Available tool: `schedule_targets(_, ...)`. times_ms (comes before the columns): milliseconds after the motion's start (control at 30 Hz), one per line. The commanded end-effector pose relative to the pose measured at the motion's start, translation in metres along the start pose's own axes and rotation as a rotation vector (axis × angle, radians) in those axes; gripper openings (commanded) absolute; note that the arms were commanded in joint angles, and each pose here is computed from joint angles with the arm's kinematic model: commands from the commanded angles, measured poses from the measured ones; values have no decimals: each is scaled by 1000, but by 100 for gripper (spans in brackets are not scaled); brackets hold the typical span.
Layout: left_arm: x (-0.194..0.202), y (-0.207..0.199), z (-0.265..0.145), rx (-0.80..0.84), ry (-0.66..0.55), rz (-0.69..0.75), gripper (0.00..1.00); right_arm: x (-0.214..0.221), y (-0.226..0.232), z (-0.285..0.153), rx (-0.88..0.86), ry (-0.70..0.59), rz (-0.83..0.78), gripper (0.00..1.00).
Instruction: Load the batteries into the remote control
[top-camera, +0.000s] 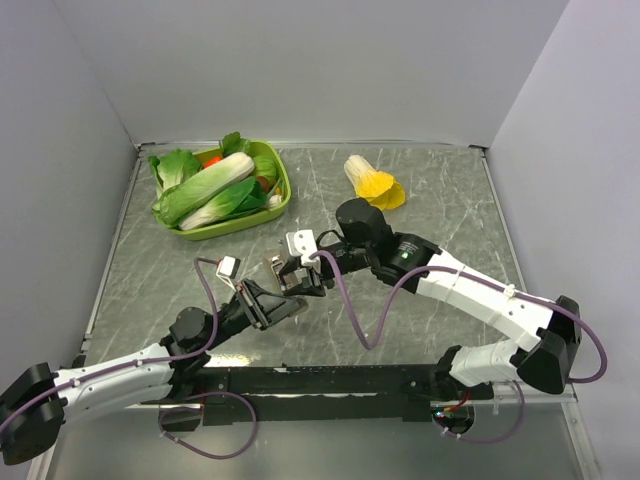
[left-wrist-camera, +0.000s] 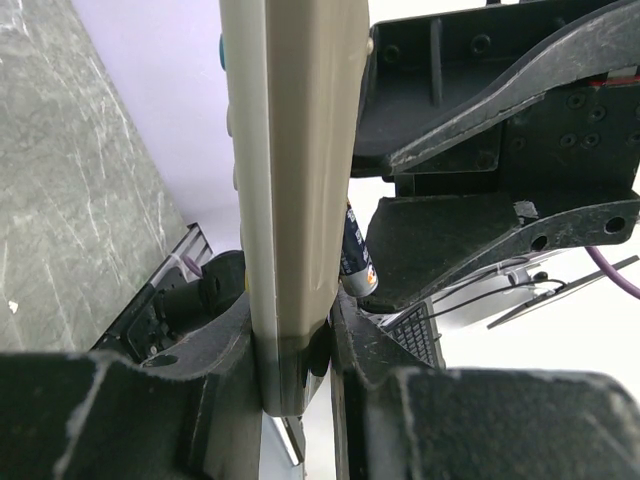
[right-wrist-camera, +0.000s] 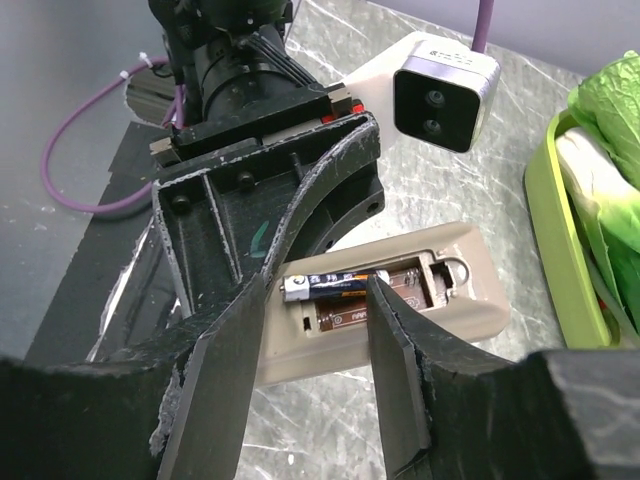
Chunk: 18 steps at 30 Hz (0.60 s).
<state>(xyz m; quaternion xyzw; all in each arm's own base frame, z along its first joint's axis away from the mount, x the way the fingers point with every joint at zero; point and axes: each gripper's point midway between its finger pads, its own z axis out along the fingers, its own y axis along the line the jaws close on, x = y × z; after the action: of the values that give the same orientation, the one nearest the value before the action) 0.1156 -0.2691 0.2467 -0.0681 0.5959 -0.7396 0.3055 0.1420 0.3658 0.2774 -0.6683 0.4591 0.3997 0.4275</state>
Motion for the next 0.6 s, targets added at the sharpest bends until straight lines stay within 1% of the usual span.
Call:
schedule_targets(0,-5,-32,5,94,-2,35,1,-8,-10,3,8,-21,-49,52)
schedule_targets(333,-4,-36,6,109,6,40,1,6,-10,8,-5,7,-22,47)
schedule_targets(367,-4,-36,6,109,5,41,1,8,-9,9,-6,10,-17,45)
schedule_targets(567,-4,-39,6,123,9,49,1,19,-9,11,-12,24,3,43)
